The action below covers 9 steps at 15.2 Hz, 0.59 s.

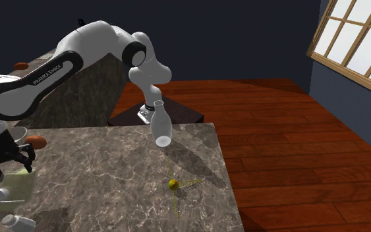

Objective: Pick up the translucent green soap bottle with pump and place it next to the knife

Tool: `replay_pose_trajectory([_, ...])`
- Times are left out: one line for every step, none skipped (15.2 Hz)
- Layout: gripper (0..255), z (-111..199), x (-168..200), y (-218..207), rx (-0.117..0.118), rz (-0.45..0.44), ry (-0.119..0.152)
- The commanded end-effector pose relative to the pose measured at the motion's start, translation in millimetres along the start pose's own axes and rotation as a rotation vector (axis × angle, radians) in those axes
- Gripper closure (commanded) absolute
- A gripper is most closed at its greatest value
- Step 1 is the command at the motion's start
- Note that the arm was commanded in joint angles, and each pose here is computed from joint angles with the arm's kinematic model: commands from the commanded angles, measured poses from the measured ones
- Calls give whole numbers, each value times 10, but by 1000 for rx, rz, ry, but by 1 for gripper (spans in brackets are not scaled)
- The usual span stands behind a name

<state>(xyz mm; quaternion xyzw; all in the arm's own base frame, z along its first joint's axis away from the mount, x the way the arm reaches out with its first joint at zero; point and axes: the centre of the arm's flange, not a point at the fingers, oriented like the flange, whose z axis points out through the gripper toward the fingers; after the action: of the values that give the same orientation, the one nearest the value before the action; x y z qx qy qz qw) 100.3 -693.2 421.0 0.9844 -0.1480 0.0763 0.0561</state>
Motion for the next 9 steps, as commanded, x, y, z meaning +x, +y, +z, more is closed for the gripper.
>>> replay_pose_trajectory([255,103,-21,-9,-1,0,0])
replay_pose_trajectory([255,155,-30,-13,-1,0,0])
replay_pose_trajectory([255,207,-38,-18,-1,0,0])
replay_pose_trajectory([255,258,-47,-23,-1,0,0])
replay_pose_trajectory([255,310,-56,-27,-1,0,0])
replay_pose_trajectory([255,362,-65,-32,-1,0,0])
replay_pose_trajectory([255,414,-74,-37,-1,0,0])
replay_pose_trajectory([255,466,-82,-41,-1,0,0])
replay_pose_trajectory([255,518,-91,-46,-1,0,0])
